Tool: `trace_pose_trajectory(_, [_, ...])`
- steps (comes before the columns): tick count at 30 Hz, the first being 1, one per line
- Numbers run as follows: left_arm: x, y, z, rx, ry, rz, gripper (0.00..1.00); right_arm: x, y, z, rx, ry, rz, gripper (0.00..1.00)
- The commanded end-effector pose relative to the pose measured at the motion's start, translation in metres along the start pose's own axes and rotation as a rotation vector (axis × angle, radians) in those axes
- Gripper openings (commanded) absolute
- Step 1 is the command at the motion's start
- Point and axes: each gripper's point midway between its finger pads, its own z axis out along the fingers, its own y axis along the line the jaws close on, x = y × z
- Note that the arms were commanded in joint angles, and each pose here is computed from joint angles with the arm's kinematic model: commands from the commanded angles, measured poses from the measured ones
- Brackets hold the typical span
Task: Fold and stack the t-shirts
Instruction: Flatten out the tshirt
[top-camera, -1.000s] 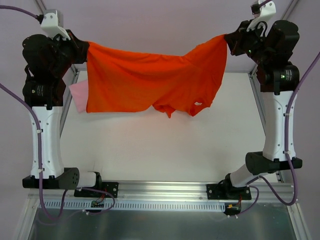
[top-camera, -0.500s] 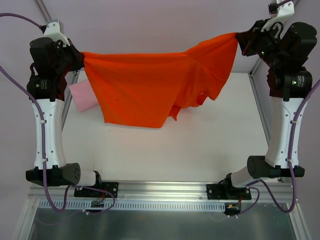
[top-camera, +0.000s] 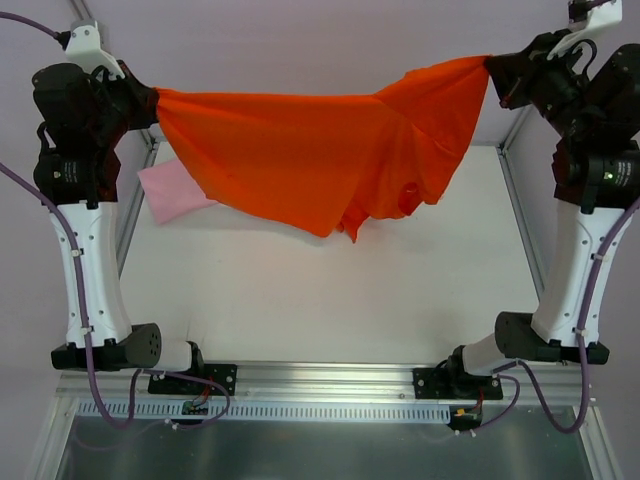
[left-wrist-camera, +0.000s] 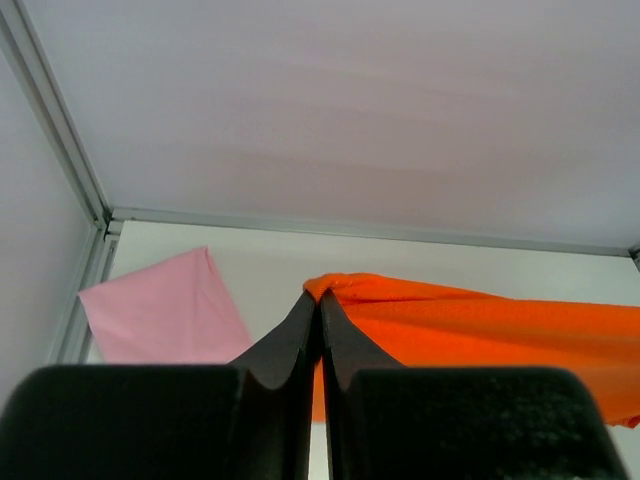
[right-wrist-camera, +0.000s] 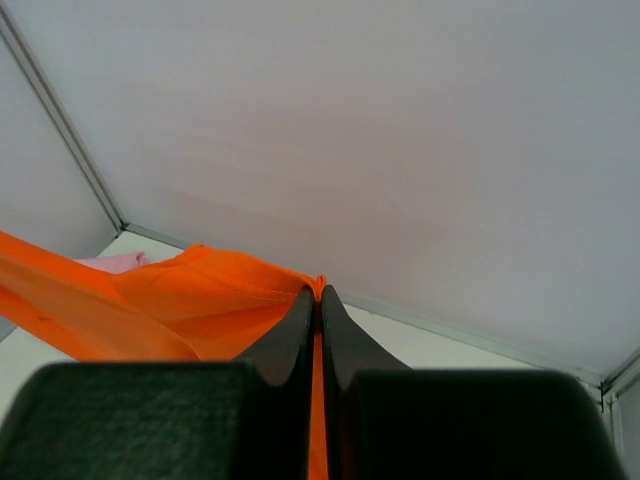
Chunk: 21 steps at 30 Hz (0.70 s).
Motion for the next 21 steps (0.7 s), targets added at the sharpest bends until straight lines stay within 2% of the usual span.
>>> trace_pose_trajectory(1, [-0.04, -0.014, -0.037, 0.046, -0.126, 0.066, 0.0, -0.062, 0.029, -0.041, -0.055, -0.183, -0.078, 0.01])
trace_pose_trajectory(5, [-0.063, -0.035, -0.077, 0.109, -0.211, 0.09, 0.0, -0.09, 0.059, -0.09, -0.082, -0.276, -0.13, 0.01])
trace_pose_trajectory(8, [-0.075, -0.048, -0.117, 0.134, -0.277, 0.094, 0.0, -0.101, 0.072, -0.118, -0.081, -0.324, -0.168, 0.01])
trace_pose_trajectory(9, [-0.081, -0.054, -0.141, 0.142, -0.316, 0.098, 0.0, -0.108, 0.083, -0.141, -0.081, -0.357, -0.19, 0.01])
trace_pose_trajectory(15, [-0.09, -0.059, -0.224, 0.093, -0.446, 0.075, 0.0, -0.118, 0.115, -0.212, -0.067, -0.441, -0.258, 0.01])
trace_pose_trajectory(17, [-0.089, -0.059, -0.244, 0.077, -0.475, 0.057, 0.0, -0.113, 0.117, -0.219, -0.062, -0.438, -0.258, 0.01])
trace_pose_trajectory(21, [-0.081, -0.048, -0.242, 0.017, -0.445, -0.013, 0.0, -0.104, 0.11, -0.225, -0.007, -0.418, -0.235, 0.01])
